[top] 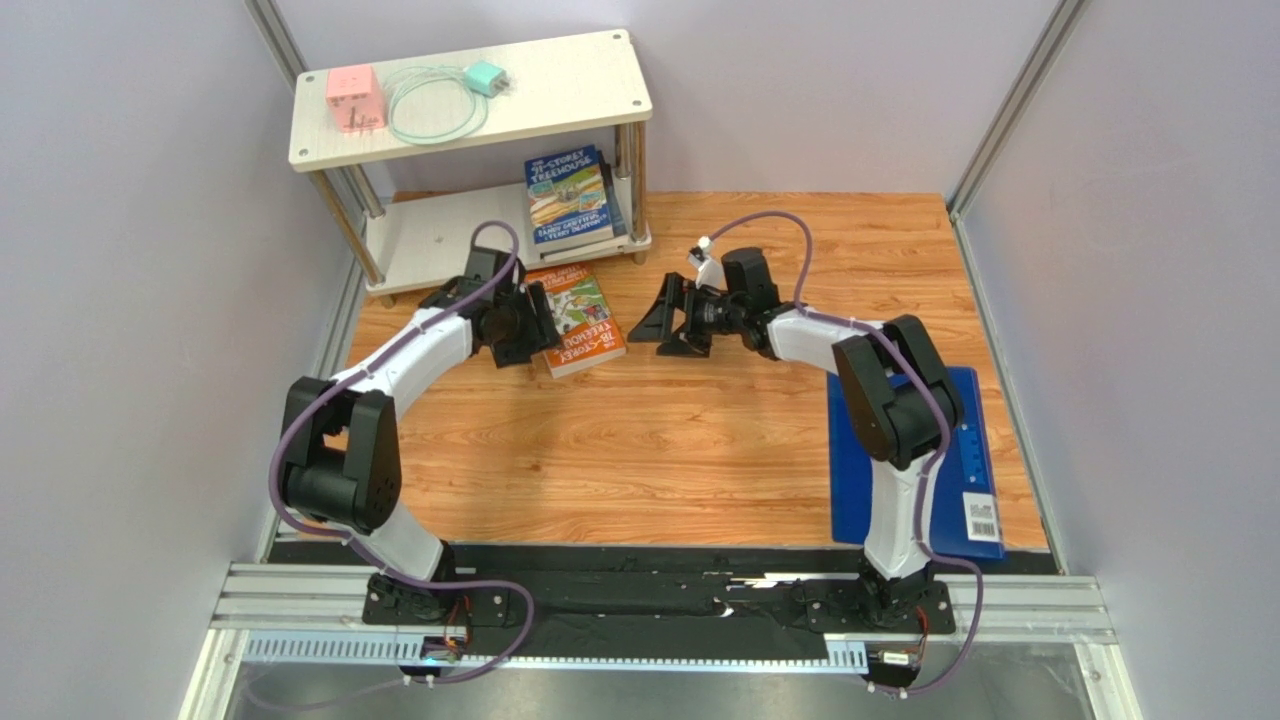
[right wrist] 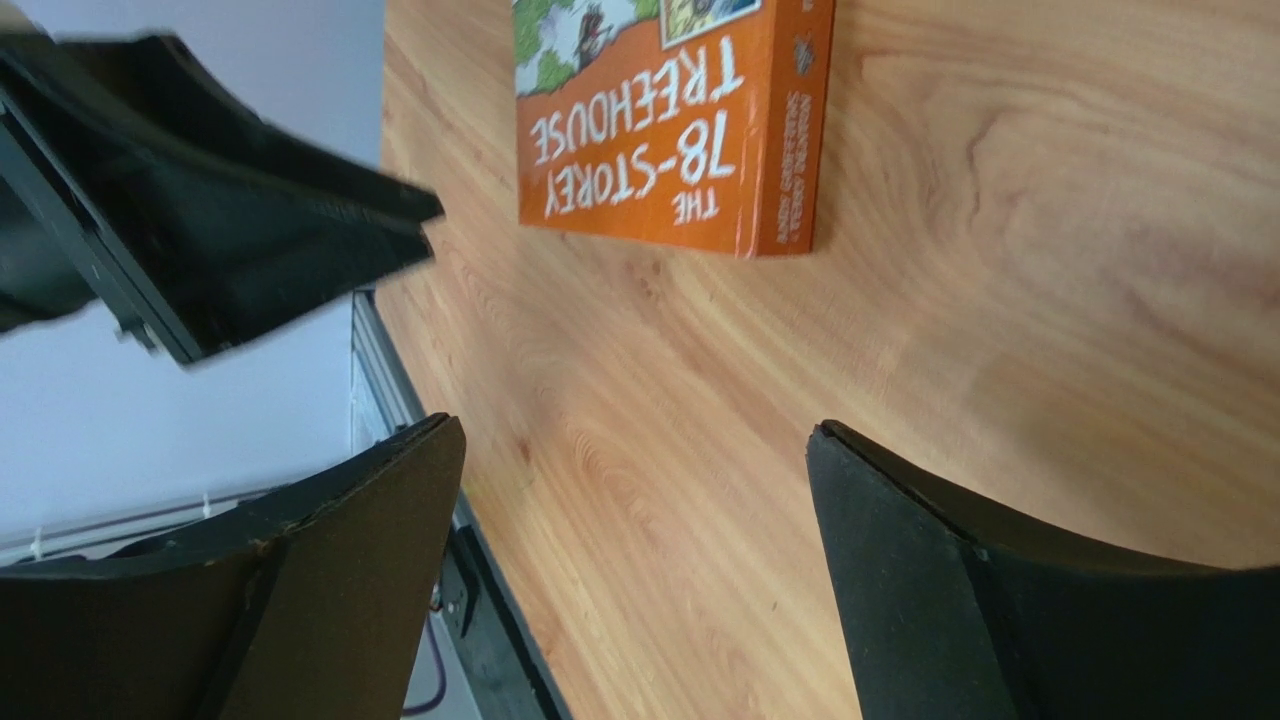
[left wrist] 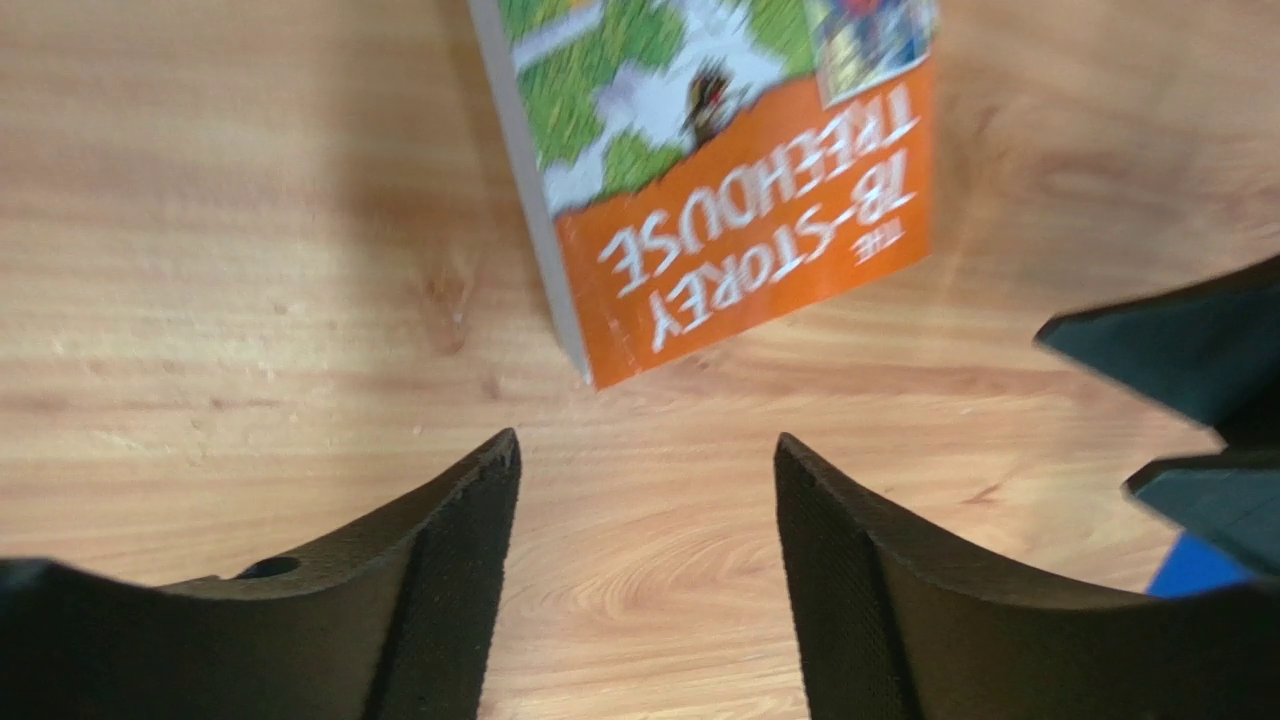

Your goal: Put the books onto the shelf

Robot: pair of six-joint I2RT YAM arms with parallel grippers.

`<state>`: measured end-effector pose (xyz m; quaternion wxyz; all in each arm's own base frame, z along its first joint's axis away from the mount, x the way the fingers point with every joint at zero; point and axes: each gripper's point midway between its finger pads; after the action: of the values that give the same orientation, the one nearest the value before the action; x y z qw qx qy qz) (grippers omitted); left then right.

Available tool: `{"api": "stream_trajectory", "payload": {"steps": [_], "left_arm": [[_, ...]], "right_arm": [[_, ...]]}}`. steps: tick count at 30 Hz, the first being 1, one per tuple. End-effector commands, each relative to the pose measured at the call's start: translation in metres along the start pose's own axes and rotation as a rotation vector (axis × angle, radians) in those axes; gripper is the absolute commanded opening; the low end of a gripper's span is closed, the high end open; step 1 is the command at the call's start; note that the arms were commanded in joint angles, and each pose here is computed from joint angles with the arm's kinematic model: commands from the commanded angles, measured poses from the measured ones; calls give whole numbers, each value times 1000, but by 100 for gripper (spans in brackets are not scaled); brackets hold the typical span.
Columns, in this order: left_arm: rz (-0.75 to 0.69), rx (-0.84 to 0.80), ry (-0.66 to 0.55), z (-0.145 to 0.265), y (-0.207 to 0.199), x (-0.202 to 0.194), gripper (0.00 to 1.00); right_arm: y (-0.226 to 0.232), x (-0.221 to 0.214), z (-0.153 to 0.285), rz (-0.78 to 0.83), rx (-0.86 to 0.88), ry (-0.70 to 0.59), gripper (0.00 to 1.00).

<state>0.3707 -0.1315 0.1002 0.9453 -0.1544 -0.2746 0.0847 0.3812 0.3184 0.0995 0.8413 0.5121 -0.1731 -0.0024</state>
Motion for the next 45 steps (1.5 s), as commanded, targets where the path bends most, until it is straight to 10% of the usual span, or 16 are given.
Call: {"api": "stream_trajectory", "payload": {"steps": [1,10,15,25,45], "left_arm": [[31,24,-40,-5,5,-3,66],[74,54,21,-49,7,-8,63],[79,68,50,-73,-1,-9,31],[-36,-5,86,-84,-42,-23,0],[-183,-137,145,-95,-128,-78,0]], "right_arm": [[-4,22,-24,18,-15,-40,90],[-21,45,-53,-5,-34,-90,89],[-21,34,-71,-11,-29,-54,86],[3,-11,-85,72,-12,59,85],[-5,7,15,172,-263,-173,83]]}}
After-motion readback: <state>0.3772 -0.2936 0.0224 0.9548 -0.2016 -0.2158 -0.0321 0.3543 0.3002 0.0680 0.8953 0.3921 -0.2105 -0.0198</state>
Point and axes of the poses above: each gripper's point midway between its finger pads, its own z axis back along the fingers, its own y axis along the line the jaws close on, x = y × z, and after that the axes turned 6 degrees about -z, right-handed
